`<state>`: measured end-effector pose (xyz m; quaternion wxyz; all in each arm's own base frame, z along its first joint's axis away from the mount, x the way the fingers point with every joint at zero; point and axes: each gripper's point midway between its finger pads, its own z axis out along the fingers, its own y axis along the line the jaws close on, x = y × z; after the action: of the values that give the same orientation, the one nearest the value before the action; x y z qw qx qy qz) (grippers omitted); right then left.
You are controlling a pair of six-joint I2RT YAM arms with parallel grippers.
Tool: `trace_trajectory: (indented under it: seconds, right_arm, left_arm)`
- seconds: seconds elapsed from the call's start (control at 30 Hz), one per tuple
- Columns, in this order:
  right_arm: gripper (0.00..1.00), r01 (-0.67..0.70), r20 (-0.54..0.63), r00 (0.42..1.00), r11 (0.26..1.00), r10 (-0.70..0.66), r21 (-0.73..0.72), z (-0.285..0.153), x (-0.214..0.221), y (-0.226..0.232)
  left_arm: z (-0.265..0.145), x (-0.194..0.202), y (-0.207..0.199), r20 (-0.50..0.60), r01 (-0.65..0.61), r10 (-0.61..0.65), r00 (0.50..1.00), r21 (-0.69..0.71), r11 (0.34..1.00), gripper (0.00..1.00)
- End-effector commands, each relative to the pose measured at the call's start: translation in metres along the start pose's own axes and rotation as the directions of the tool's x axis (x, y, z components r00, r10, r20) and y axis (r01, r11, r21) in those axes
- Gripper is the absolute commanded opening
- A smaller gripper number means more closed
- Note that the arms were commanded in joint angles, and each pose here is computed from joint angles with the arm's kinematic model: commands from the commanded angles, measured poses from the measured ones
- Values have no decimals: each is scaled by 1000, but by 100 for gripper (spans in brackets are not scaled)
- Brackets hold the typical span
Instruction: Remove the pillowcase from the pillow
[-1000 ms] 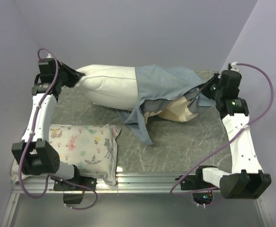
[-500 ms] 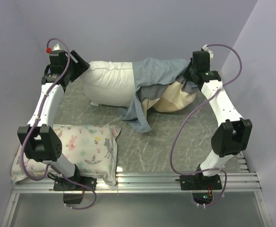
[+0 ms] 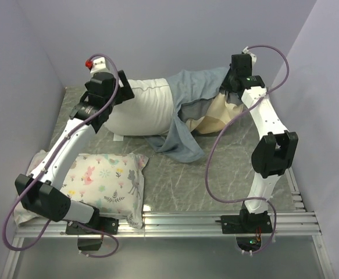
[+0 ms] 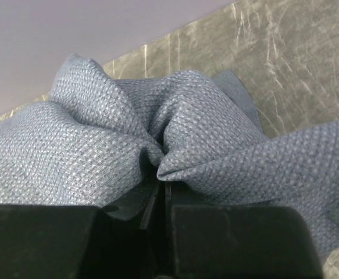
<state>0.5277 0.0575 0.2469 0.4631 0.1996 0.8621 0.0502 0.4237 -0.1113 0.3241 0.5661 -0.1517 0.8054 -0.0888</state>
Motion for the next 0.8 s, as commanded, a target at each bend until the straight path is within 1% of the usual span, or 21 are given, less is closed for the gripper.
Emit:
trace_trajectory:
  seconds: [0.0,0.03,0.1,0.13,0.2,0.23,0.3,0.33,0.43,0.53,0.6,0.67,0.7,0.73,0.77]
  right_arm:
    - [11,37,-127,991,999,-38,-11,12,36,5]
    - [12,40,-138,990,999,-41,-14,15,40,6]
    - [13,49,-144,988,999,-50,-15,18,40,8]
    - [13,55,-157,986,998,-56,-8,22,44,6]
    - [13,62,-169,984,998,-62,-7,25,48,6]
    - [14,64,-170,983,998,-64,-8,27,50,7]
    - [15,66,-185,981,998,-67,-10,31,58,5]
    - [15,69,-191,979,998,-70,-11,32,62,6]
    - [16,74,-213,974,997,-75,-13,39,70,5]
    - [17,86,-229,969,996,-88,-16,43,76,7]
    - [19,89,-231,969,996,-91,-18,45,76,8]
    - [20,90,-236,967,996,-93,-24,46,77,11]
    - [22,91,-239,966,995,-95,-28,46,77,11]
    - [24,91,-241,966,995,-96,-33,47,78,13]
    - [26,88,-234,968,995,-94,-35,47,74,14]
  left_arm:
    - [-14,-12,-31,66,11,-19,998,123,992,99]
    - [-15,-1,-38,56,-10,3,998,121,993,99]
    - [-21,2,-45,87,-19,7,996,132,991,99]
    - [-34,-7,-49,122,-4,-15,992,155,988,99]
    - [-44,-24,-52,170,22,-53,984,179,984,99]
    - [-54,-42,-55,205,28,-69,976,195,980,99]
    - [-62,-58,-54,231,21,-64,971,183,983,99]
    - [-70,-75,-59,260,26,-78,963,198,980,99]
    - [-79,-94,-57,303,24,-80,950,184,983,99]
    - [-86,-104,-53,332,25,-83,940,174,984,99]
    - [-89,-105,-54,329,26,-86,940,184,983,99]
    - [-89,-97,-61,295,0,-65,953,216,976,99]
    - [-85,-91,-64,266,5,-66,962,223,975,99]
    - [-75,-76,-68,221,-3,-48,974,224,975,99]
    - [-69,-63,-66,187,-1,-37,982,201,980,99]
